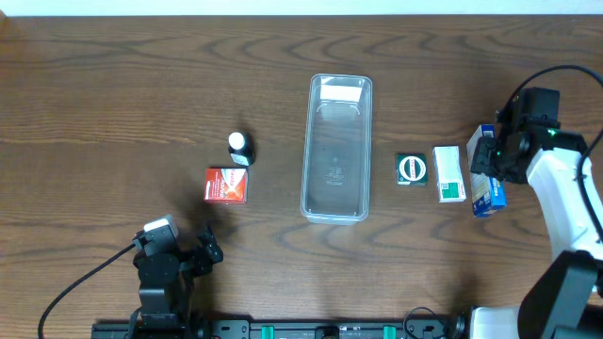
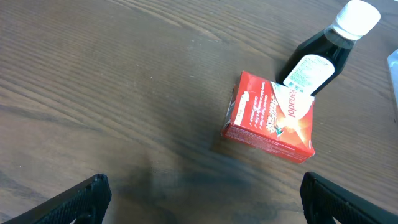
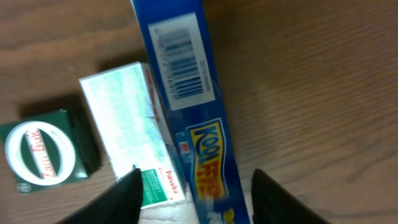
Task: Pack container
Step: 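Reach the right gripper to the tall blue box and grasp it, then carry the blue box with the right gripper and lower it into the container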
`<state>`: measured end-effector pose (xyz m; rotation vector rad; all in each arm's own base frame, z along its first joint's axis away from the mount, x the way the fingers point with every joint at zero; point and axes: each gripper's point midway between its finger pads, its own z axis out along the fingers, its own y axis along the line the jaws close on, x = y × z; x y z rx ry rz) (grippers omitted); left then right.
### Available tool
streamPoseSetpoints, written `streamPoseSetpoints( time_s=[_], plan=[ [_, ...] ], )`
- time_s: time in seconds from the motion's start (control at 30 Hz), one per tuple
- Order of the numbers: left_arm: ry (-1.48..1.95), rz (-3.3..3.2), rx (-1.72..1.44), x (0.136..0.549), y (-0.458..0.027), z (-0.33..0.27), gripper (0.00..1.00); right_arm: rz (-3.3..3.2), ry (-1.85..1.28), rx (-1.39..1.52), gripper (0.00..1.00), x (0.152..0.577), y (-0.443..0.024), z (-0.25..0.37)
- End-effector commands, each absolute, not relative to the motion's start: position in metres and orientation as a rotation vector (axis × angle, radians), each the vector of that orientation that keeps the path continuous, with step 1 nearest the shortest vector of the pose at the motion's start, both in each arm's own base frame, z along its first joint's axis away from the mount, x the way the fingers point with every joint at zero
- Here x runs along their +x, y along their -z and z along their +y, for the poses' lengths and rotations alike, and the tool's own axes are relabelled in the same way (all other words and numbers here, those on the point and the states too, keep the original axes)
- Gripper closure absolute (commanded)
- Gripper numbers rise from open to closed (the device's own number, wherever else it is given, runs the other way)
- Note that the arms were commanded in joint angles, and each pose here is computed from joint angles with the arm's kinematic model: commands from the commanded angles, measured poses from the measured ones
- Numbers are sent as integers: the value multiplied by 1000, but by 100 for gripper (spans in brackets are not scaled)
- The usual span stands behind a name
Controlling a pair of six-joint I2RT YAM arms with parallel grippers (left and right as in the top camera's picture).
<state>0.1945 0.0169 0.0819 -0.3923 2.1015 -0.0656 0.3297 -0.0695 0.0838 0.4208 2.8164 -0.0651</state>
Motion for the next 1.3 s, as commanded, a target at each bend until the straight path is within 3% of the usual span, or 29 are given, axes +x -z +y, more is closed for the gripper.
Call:
streamPoseSetpoints(
  time_s=[0.0,0.07,0.3,0.53,0.7,1.03,1.27],
  plan=[
    [43,2110,-393,194,-77,20,2,2798,103,483,61,334,-85,-78],
    [43,2110,-393,194,-77,20,2,2778,103,492,69,336,-88,-79],
    [43,2109,-393,194,-77,20,2,2664,84,495,83,342,-121,-77],
    [43,2110,-393,194,-77,20,2,2452,-370,431,98,345,-192,-20],
    [43,2110,-393,194,-77,20,2,2282,-780,347,99,346,-245,36],
    [43,2109,-393,194,-77,20,2,2208,-1052,126,99,362,-270,142],
    [43,2109,-393,194,-77,20,2,2291,-1075,229,99,386,-228,185]
  ],
)
